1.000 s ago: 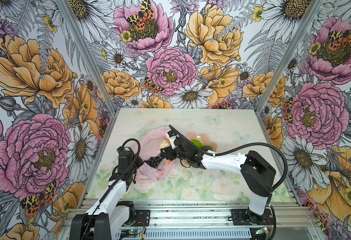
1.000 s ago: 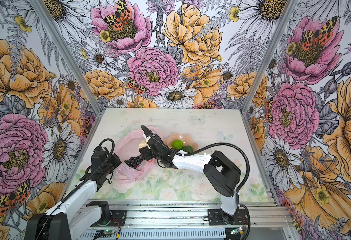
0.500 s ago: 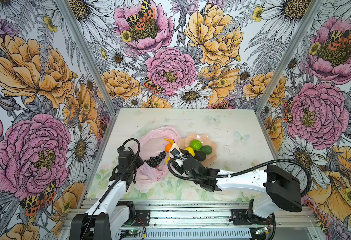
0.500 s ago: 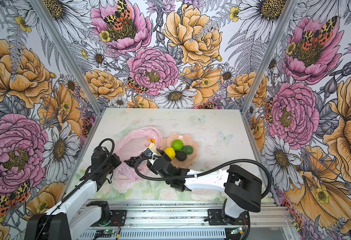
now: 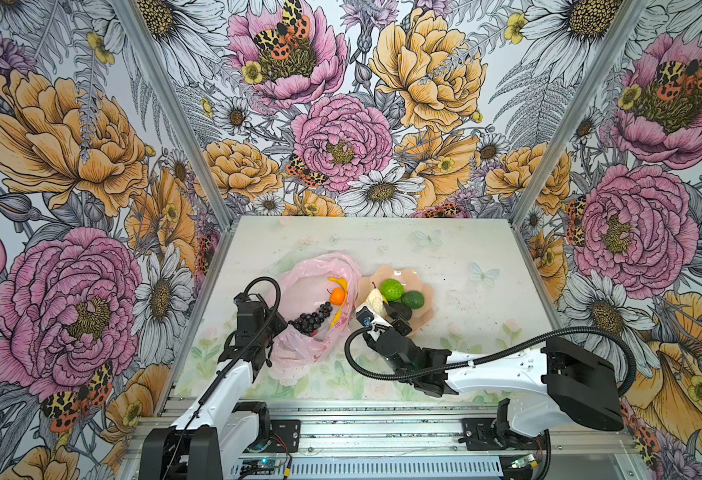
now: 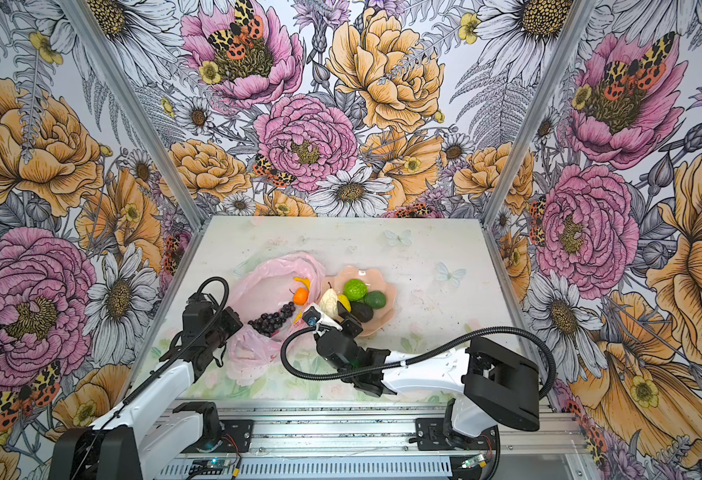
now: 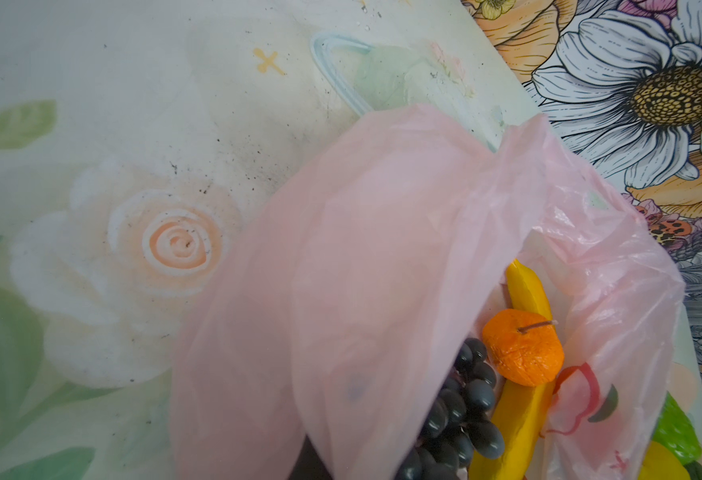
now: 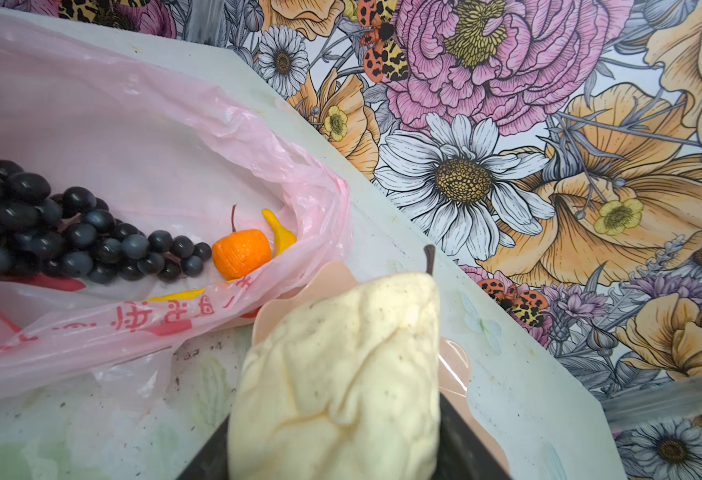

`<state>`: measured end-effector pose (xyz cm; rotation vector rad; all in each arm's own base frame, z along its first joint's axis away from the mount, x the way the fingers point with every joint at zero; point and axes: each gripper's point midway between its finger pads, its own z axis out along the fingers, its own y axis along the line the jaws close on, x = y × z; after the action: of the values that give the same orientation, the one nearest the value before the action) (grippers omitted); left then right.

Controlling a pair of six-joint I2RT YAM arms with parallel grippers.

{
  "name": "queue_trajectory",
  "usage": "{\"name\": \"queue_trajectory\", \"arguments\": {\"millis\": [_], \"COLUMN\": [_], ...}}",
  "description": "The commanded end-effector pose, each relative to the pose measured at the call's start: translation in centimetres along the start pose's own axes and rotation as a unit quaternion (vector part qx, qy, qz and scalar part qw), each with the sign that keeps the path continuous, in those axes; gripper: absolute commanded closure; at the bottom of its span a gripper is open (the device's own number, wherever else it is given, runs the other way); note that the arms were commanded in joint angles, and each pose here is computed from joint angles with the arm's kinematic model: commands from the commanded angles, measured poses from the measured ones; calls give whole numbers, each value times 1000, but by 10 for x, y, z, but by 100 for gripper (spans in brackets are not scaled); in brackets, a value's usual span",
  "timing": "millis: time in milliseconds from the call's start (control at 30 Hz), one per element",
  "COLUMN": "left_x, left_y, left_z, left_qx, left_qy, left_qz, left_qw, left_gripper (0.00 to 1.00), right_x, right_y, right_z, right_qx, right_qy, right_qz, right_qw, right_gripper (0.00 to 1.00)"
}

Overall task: Take the fake fruits out of the plastic bag
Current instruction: 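Lower the cream pear into the bowl beside the dark brown fruit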

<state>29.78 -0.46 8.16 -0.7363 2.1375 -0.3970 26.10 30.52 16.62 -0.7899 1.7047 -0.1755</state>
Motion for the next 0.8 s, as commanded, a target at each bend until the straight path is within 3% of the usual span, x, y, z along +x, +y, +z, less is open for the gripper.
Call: {"name": "queue_trajectory", "arguments": {"millis": [0,333,767], "left_x": [-8,-9,-9], "left_y": [-8,-9,-8], "left_z": [-3,-5,-4], "left_qx": [16,19,17], "left_qy": [-16,-20,-20], "left_qz": [15,15,15], "left_qw": [1000,1000,1000], "left_gripper": [100,100,100], "right_x": [16,58,86], "right_y": [-24,-33,-22], "right_z": [-4,5,29], "right_qx": [35,40,-7], "right_qy": [24,81,137], "right_qz": [18,34,30], "right_qw": [999,995,990], "right_gripper": [41,40,38]}}
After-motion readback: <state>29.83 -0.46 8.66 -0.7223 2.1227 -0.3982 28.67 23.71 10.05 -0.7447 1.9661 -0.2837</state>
